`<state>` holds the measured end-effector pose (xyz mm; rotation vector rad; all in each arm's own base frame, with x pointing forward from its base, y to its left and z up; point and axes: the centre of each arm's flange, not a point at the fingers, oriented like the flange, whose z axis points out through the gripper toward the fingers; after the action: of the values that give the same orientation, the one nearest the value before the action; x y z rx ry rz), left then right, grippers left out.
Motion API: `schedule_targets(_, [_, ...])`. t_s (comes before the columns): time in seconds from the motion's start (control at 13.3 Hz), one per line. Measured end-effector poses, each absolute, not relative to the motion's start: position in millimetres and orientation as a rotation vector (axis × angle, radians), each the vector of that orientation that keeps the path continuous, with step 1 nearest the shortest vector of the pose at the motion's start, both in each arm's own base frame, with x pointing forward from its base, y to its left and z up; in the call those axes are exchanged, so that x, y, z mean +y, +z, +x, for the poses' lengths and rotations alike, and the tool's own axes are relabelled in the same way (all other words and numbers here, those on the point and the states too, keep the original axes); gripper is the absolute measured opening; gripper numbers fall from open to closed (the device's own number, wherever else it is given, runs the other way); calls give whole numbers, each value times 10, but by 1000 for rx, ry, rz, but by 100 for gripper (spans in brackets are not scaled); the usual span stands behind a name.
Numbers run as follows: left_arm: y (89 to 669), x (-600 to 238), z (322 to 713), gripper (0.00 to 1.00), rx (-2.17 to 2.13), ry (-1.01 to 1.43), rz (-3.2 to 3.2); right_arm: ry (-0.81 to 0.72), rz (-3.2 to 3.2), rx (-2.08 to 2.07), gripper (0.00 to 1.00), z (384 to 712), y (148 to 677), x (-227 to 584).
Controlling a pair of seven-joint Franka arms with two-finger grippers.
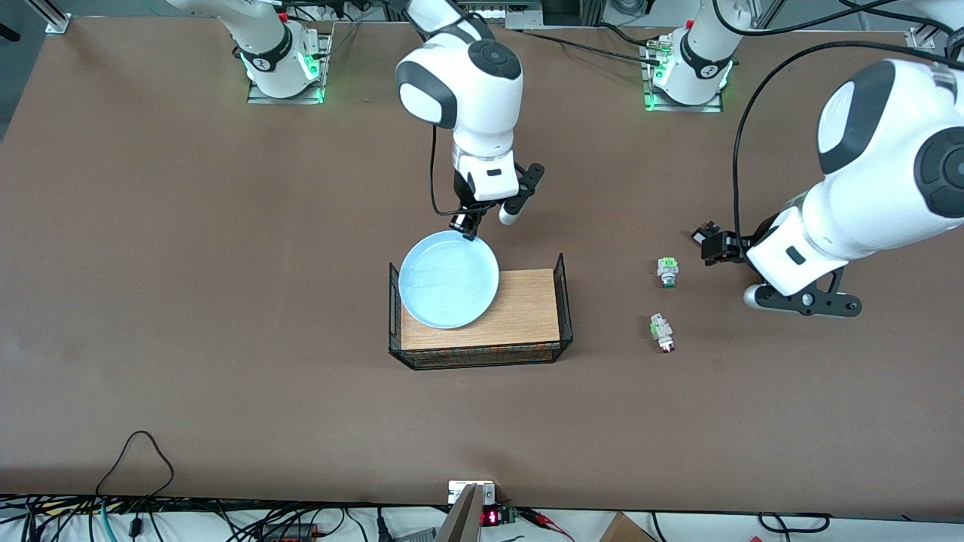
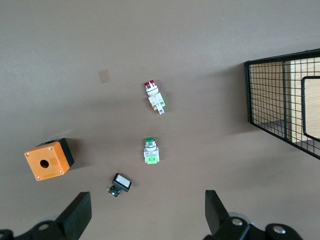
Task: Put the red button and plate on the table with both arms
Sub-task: 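Open the left gripper while the right gripper lifts the plate from the basket, then carry the plate with the right gripper away from the basket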
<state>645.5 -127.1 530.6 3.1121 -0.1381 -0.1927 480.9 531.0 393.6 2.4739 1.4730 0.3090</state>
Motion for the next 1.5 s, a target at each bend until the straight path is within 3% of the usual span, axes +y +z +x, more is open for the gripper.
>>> schedule_targets(0.38, [5797, -941, 6260, 100, -64, -148, 3126, 331, 2561, 1435, 3, 4749, 4550, 5269])
schedule_targets(0.68, [5715, -565, 5972, 100, 35, -66, 3149, 202, 2526, 1431, 3, 4760, 5077, 4818])
schedule_targets(0.9, [5534, -434, 5640, 100, 24, -30, 3158, 78, 2423, 1553, 3, 4991, 5349, 4186])
schedule_targets(1.28, [5597, -456, 5493, 100, -16, -75, 3162, -52, 2346, 1663, 3, 5351, 5288, 2991])
schedule_targets(1.5, [5602, -487, 5492, 100, -41, -74, 3162, -31, 2347, 1677, 3, 5382, 4980, 2389])
